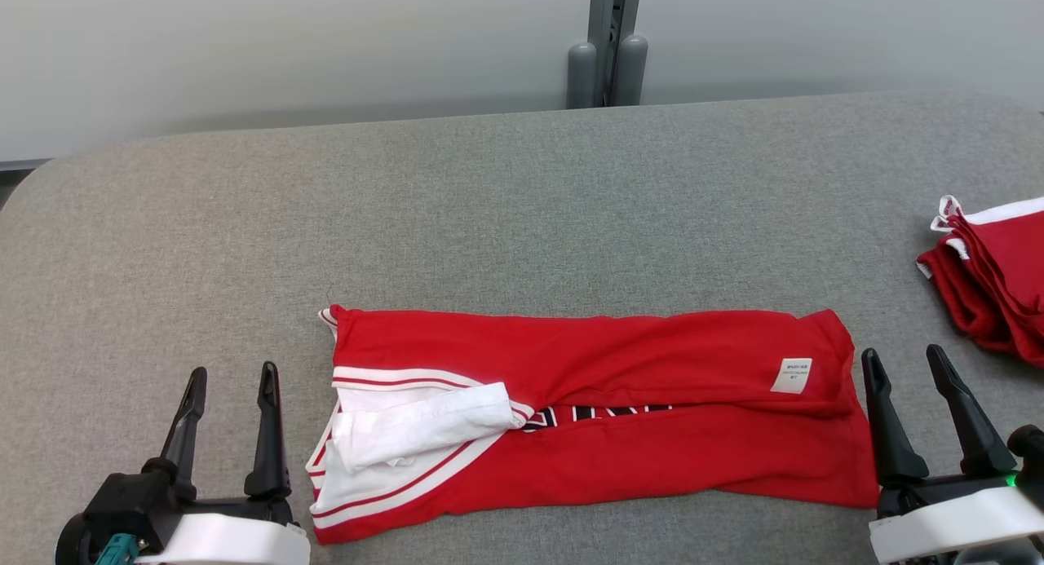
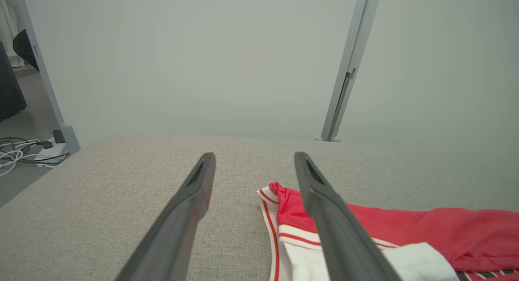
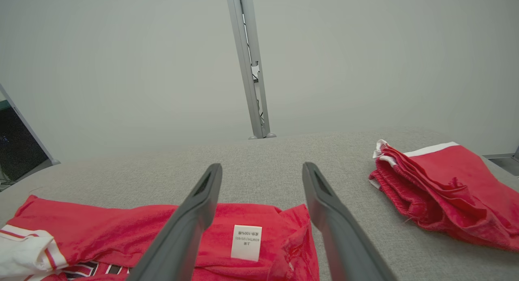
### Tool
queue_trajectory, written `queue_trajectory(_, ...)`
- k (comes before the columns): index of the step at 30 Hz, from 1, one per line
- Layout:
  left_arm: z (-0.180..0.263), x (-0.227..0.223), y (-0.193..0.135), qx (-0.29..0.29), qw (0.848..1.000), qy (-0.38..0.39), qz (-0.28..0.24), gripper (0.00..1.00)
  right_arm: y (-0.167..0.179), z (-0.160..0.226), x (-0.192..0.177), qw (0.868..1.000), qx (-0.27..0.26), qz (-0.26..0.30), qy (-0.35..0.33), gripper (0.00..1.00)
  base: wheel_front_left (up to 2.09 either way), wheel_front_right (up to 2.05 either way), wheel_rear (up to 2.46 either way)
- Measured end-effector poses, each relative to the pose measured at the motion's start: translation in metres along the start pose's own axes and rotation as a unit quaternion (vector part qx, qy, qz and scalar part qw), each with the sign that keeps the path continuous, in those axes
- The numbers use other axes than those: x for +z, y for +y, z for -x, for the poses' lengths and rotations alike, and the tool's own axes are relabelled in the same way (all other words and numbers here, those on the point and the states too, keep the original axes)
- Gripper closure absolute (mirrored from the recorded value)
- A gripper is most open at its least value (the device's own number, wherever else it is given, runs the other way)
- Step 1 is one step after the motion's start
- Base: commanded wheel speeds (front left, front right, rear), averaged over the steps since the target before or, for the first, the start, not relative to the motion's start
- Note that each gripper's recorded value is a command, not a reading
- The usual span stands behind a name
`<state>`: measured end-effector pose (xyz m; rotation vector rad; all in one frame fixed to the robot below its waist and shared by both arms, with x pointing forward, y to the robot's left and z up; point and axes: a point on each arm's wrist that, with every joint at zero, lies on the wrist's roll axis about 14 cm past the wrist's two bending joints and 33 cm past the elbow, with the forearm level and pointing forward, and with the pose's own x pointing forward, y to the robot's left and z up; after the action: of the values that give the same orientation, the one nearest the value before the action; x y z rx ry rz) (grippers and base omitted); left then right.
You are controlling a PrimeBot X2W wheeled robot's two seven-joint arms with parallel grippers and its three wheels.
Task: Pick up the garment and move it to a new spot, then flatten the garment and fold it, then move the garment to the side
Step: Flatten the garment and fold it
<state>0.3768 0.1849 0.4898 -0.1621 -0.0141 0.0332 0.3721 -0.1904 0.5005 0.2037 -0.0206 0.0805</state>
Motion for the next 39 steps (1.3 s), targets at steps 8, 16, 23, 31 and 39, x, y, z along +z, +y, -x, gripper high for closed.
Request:
queue_trajectory(8, 0.0, -0.005, 0.001, 0.001, 1.0, 0.007, -0.001, 0.0, -0.002, -0.002, -0.002, 1.0, -0.002, 0.002, 0.005, 0.0, 0.0, 0.0, 0.0)
queue_trajectory(16, -0.005, -0.008, 0.003, 0.003, 1.0, 0.011, -0.002, 0.0, -0.023, -0.006, -0.031, 0.998, -0.027, 0.005, 0.053, 0.0, 0.0, 0.0, 0.0)
queue_trajectory(23, -0.011, -0.015, 0.003, 0.004, 1.0, 0.019, -0.001, 0.0, -0.036, -0.019, -0.073, 0.993, -0.042, -0.007, 0.114, 0.0, 0.0, 0.0, 0.0)
queue_trajectory(31, -0.014, -0.021, 0.006, 0.01, 1.0, 0.027, -0.003, 0.0, -0.026, -0.013, -0.127, 0.979, -0.039, -0.041, 0.195, 0.0, 0.0, 0.0, 0.0)
queue_trajectory(39, -0.019, -0.023, 0.005, 0.008, 1.0, 0.027, 0.0, 0.0, -0.017, -0.009, -0.147, 0.97, -0.039, -0.076, 0.228, 0.76, 0.0, 0.0, 0.0)
